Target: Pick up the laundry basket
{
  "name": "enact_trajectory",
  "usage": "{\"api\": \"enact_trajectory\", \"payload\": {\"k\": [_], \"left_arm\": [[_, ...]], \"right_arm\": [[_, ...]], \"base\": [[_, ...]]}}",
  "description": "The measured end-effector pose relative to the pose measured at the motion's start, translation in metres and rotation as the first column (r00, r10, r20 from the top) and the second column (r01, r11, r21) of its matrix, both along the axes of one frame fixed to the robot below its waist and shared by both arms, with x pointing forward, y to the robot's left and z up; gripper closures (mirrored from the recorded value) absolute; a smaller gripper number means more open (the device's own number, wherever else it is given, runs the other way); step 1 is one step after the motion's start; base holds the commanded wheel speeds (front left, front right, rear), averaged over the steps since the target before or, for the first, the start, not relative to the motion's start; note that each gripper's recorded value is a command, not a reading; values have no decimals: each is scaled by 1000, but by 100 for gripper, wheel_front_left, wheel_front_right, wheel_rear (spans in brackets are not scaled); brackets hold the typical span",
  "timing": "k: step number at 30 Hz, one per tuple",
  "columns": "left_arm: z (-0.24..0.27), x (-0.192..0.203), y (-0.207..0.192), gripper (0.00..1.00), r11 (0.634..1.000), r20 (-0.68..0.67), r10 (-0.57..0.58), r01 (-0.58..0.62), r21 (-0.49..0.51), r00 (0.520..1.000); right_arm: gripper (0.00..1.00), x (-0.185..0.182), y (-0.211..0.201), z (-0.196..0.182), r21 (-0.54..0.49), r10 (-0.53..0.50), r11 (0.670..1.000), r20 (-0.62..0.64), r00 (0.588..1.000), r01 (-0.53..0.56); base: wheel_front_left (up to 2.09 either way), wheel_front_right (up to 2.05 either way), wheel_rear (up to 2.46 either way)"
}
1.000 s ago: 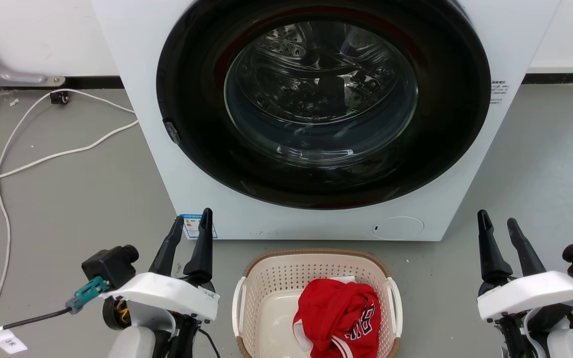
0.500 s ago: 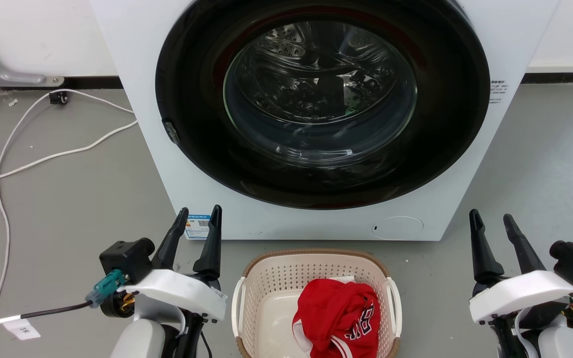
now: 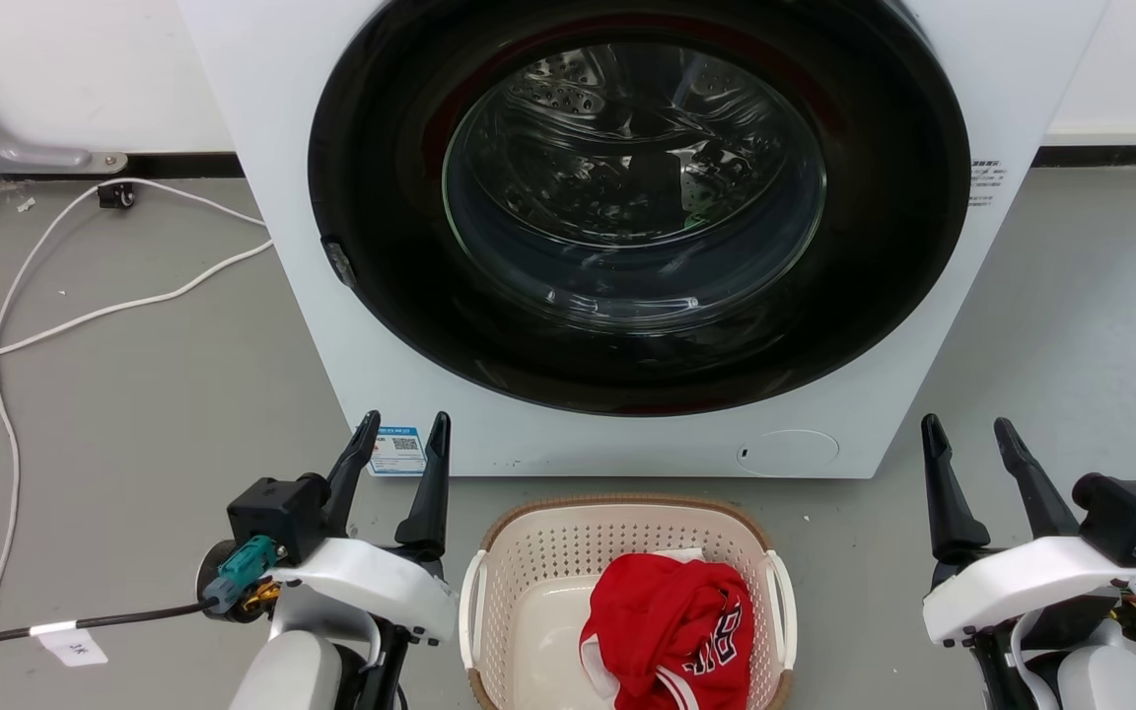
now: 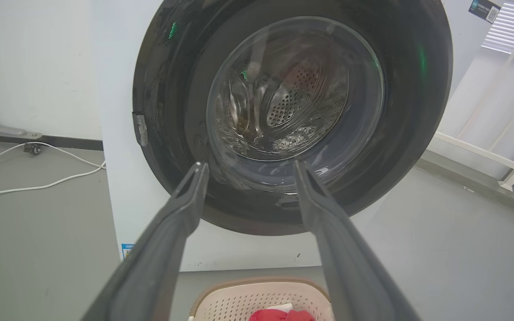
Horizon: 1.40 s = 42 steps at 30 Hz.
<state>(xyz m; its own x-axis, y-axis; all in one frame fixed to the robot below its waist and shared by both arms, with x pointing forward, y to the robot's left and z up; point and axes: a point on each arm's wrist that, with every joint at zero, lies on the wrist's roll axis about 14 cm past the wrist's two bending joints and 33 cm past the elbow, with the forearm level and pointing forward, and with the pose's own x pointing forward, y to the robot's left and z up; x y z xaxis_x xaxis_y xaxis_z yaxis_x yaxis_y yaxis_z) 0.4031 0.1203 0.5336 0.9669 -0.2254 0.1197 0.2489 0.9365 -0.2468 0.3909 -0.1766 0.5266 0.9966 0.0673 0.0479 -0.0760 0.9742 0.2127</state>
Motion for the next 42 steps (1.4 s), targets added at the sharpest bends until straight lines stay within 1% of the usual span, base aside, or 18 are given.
{"api": "enact_trajectory", "payload": {"k": [12, 27, 34, 42], "left_arm": [[-5, 2, -3, 0, 996, 12, -1, 0, 84, 1000], [-7, 5, -6, 0, 985, 38, -5, -2, 174, 999], [-8, 5, -7, 0, 978, 45, -9, 0, 206, 999], [-9, 6, -5, 0, 981, 40, 0, -8, 193, 999]], "right_arm": [[0, -1, 2, -2, -72, 8, 997, -5, 1000, -8], [0, 0, 2, -5, -165, 9, 986, -7, 1000, -10], [0, 1, 1, -5, -190, 5, 982, 1, 1000, -5], [0, 1, -1, -6, -175, -1, 985, 0, 1000, 1]], "base": [[0, 0, 0], [0, 0, 0], [0, 0, 0], [0, 0, 0]]}}
